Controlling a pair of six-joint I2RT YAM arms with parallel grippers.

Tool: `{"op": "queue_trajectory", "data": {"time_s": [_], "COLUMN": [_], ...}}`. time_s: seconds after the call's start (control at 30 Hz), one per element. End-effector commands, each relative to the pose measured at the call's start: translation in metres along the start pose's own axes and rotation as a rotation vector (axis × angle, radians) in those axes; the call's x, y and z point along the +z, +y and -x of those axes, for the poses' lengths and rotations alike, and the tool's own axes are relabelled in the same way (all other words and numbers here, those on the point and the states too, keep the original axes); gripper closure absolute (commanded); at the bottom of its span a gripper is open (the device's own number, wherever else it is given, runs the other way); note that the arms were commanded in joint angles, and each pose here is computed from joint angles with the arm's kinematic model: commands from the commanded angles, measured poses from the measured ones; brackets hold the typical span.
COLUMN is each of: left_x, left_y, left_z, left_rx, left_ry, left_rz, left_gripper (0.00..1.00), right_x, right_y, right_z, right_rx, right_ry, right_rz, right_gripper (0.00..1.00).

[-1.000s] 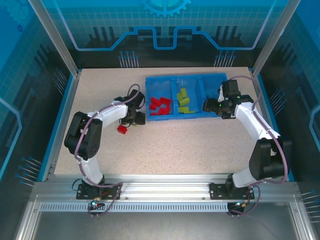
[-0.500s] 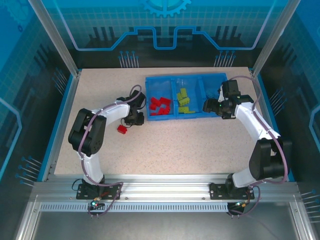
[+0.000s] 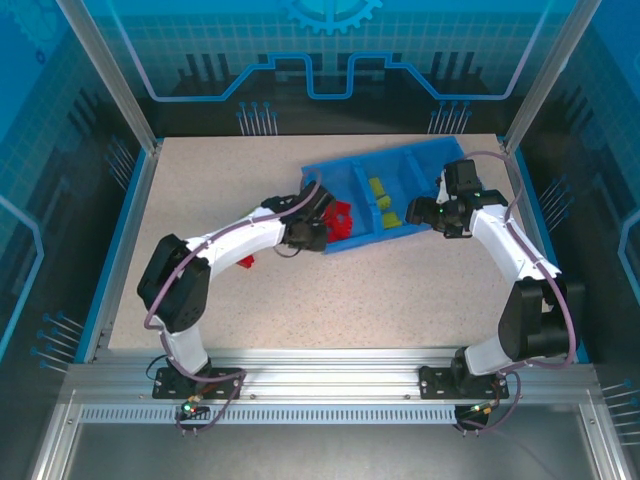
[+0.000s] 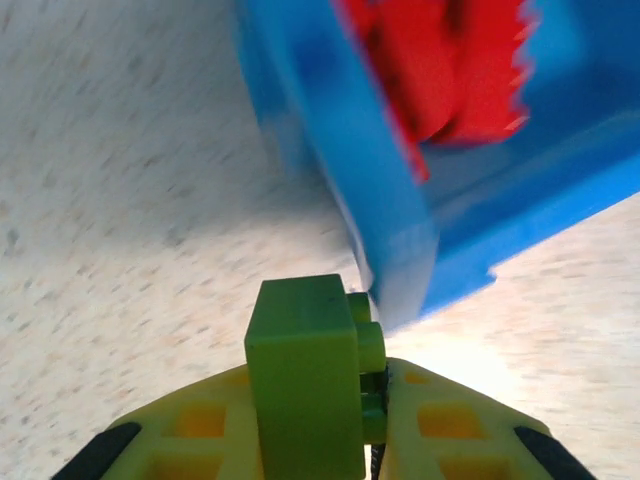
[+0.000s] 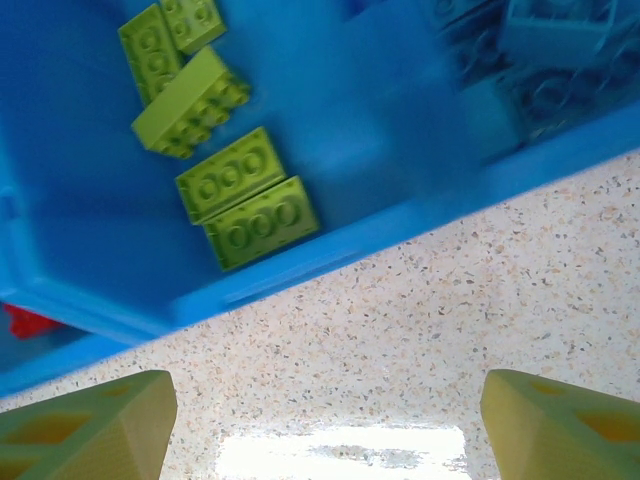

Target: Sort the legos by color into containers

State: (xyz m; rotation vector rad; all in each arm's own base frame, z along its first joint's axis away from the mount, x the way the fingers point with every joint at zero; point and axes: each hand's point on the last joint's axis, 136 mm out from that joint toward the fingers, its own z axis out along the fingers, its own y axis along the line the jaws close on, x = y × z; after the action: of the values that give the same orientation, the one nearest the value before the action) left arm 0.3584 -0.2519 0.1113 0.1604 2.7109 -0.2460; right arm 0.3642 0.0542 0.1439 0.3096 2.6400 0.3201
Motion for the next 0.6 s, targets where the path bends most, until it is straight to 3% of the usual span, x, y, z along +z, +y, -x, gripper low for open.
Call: {"op": "queue_trajectory", "data": {"time_s": [0.0,0.4,0.57], "left_x": [-0.023,-0.037,-0.045], "left_y": [-0.037,-0.082,-0.081], "left_z": [0.057,0.123,0.126], "left_rx": [0.012,-0.023,-0.021], "left_ry": [-0.121,-0.229,-0.234], "left_rz": [-0.071,-0.165,-0.169], "left_gripper": [0.87,0.86,0.85], "right_x": [-0.005,0.005,0.034], "right_y": [0.003,0.004,0.033], "right_z": [-0.002,0.012,0.034], "right_rx": [0.002,-0.012,-0.186], "right_ry": [-0.006,-0.017,-0.062], "right_rz": [0.009,0.009,0.098], "right_gripper": [0.19,0.19,0.19]}}
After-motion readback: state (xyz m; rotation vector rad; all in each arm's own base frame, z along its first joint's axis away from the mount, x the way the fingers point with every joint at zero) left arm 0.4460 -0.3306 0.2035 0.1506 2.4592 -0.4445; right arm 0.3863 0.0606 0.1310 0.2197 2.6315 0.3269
